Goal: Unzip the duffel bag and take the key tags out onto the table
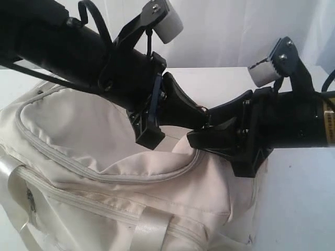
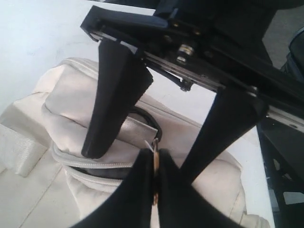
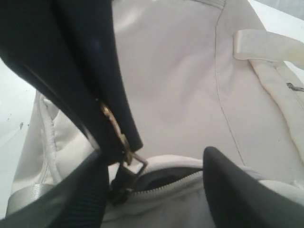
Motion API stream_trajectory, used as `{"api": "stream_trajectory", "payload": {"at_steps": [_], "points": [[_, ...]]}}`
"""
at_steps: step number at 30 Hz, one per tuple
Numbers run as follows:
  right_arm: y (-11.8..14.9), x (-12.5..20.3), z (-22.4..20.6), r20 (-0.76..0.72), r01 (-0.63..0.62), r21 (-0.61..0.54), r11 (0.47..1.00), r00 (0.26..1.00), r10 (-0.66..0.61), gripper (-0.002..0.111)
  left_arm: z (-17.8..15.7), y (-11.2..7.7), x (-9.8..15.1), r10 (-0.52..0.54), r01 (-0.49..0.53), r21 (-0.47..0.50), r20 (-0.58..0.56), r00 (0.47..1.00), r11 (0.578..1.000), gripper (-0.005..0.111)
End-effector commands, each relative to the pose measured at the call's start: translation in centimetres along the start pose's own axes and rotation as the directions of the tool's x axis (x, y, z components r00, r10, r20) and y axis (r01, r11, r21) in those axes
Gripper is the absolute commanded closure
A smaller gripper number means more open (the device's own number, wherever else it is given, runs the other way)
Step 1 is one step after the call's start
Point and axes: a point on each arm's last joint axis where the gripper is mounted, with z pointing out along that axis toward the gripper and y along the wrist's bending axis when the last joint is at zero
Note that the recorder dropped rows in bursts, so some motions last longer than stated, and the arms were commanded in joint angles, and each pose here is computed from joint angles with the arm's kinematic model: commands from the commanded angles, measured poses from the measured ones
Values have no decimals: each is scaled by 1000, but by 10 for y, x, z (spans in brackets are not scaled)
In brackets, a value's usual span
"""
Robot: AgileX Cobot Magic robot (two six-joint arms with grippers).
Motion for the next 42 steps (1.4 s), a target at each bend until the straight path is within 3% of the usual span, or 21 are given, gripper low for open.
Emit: {"api": "stream_trajectory", "payload": {"at_steps": [1,9,18,21,28,30,36,42], "points": [[-8,-1,-1,-5,12,96,995,1000,-12,64,-6,-13,-7,-12,8,103,30,999,995,107],[-4,-7,-7,18,38,108,993,999,-40,74,-6,-14,-6,-3,1,106,18,1000,994,107],[-2,-11,-13,27,98,142,985,994,-103,99,-6,-6,-4,34,-34,24,4,999,999,106],[-5,-11,-14,22,97,171,981,995,-102,102,-6,-4,-2,52,-52,-2,-23,998,999,95],[-15,-10,-16,1,93,289,953,995,-97,102,-6,2,-1,68,-71,-59,-43,997,996,50],[-18,-10,-17,-4,92,315,945,995,-96,102,-6,4,-1,69,-71,-82,-37,997,994,42],[-28,-11,-21,-19,92,423,901,995,-93,102,-6,2,1,51,-55,-61,-55,997,997,41],[-27,-14,-21,-11,96,412,906,995,-101,102,1,3,18,4,-12,-79,-89,996,997,41]]}}
